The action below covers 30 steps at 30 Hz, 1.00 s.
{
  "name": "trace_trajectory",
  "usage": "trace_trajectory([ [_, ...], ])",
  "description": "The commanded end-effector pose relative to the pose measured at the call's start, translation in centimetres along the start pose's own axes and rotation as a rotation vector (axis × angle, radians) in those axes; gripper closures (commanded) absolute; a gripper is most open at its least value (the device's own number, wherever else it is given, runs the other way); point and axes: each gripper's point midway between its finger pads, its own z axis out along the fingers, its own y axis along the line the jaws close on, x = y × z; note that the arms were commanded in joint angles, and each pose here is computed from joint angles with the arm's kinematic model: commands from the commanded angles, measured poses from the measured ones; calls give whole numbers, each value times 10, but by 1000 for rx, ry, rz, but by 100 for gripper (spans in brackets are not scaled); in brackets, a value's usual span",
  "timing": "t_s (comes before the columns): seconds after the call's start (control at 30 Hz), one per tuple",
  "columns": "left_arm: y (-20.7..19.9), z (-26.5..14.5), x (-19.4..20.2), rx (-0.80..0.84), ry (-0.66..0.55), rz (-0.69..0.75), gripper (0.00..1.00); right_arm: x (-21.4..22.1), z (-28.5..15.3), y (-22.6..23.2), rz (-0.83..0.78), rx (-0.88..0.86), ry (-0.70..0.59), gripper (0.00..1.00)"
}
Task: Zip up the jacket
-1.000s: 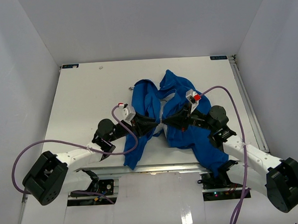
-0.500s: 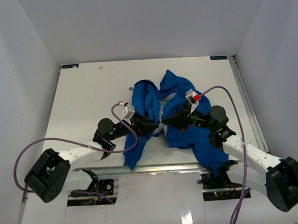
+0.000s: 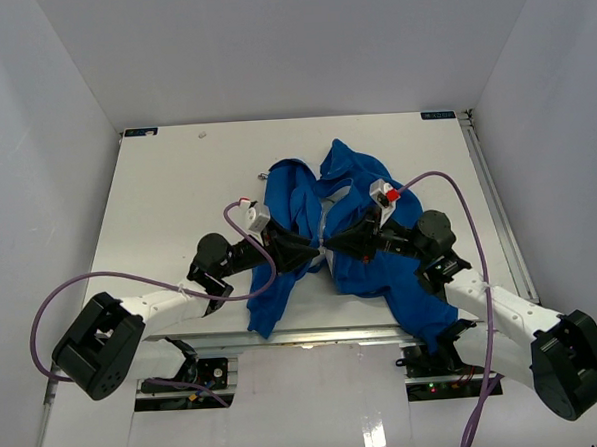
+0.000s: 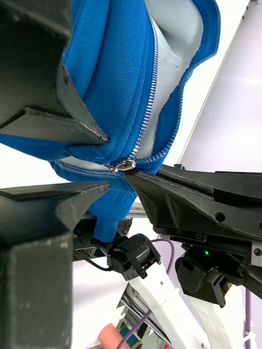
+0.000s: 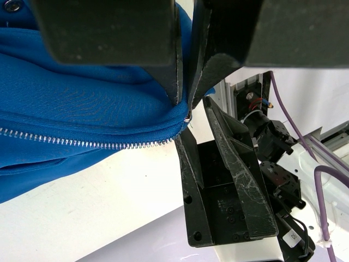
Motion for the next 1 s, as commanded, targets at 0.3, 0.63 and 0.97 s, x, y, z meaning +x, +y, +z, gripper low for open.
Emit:
trace_trajectory([
  [0.3, -11, 5, -24, 46, -53, 35, 87, -14, 5, 12, -66, -58, -38, 92],
  [0.63, -5, 5, -13, 37, -2, 79, 100, -31, 7, 11, -73, -31, -62, 92],
  [0.97, 10, 9, 12, 29, 114, 95, 100, -54, 13, 11, -74, -13, -95, 92],
])
